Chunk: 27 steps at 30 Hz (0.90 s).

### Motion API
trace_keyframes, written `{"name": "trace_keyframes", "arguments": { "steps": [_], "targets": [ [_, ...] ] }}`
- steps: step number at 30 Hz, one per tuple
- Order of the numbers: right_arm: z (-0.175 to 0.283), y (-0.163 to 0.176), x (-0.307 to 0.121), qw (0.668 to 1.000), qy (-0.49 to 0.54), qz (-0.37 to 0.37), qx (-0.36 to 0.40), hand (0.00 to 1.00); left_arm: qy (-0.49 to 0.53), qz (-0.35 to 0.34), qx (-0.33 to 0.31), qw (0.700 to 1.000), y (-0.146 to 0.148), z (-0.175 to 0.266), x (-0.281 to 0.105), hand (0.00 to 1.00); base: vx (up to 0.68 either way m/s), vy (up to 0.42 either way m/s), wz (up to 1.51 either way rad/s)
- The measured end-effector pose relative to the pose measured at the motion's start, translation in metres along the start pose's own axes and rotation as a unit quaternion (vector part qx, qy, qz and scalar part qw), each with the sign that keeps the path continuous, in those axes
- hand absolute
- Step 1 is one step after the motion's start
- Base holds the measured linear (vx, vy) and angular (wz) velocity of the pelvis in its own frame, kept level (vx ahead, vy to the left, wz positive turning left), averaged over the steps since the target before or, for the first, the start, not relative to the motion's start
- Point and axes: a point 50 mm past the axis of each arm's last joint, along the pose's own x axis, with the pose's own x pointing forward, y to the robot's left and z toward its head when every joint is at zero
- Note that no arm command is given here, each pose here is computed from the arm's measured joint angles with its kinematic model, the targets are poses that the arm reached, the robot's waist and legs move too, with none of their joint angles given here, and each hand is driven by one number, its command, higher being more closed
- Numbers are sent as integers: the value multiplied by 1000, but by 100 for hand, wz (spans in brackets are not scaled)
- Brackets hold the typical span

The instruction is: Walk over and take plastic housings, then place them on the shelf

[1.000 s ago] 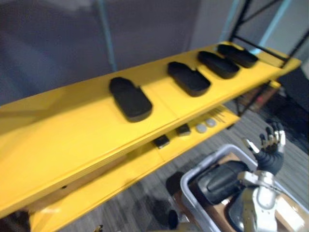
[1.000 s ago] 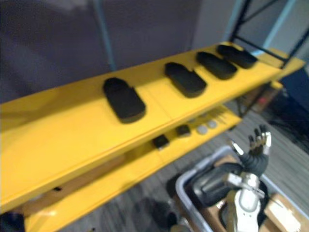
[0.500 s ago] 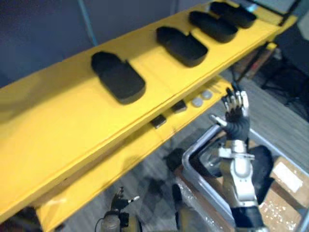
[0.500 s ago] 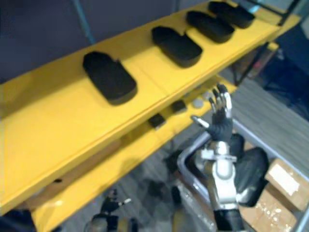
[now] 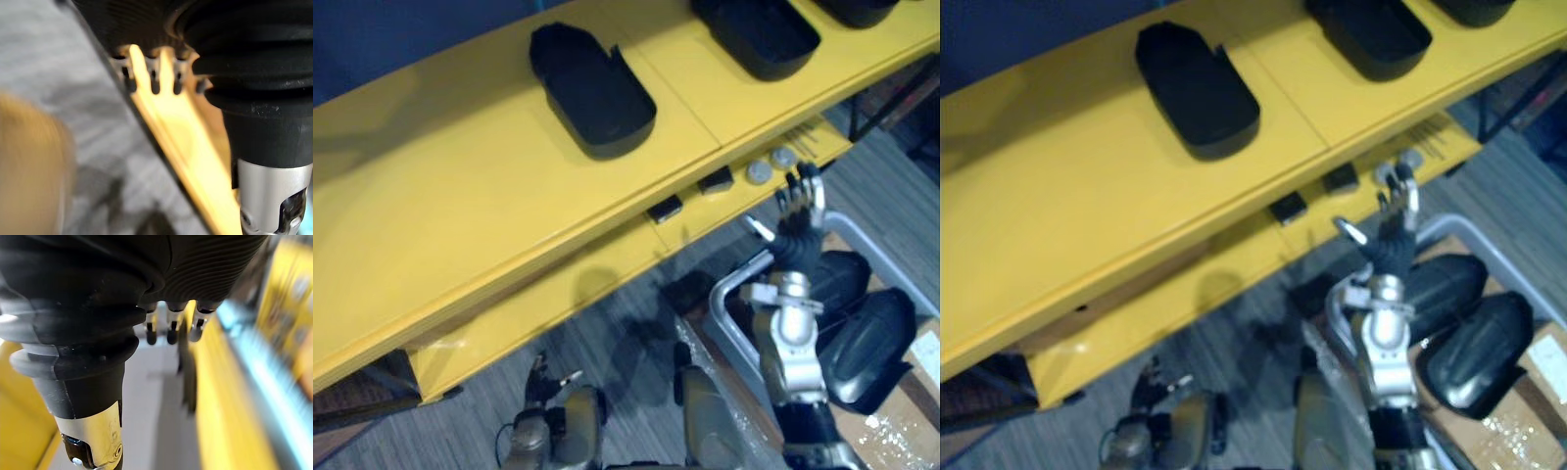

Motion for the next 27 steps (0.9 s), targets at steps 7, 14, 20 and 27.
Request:
{"name": "trace_keyframes", "arguments": {
  "steps": [7, 14, 20, 27],
  "targets": [
    [-10, -2, -27, 999, 34, 31, -14, 0, 62, 12, 33, 997, 18, -18, -5, 0, -228, 75, -137],
    [-8, 23, -25, 998, 22, 50, 14, 0, 68, 13, 4, 998, 25, -22, -8, 0, -46, -108, -86],
    [-13, 10, -28, 999, 43, 21, -22, 0, 64, 19, 2, 998, 25, -22, -8, 0, 23, -233, -28],
    [-18, -21, 5, 994, 37, -27, -99, 0, 44, 39, -35, 998, 20, -21, -11, 0, -67, -136, -44]
  ]
}}
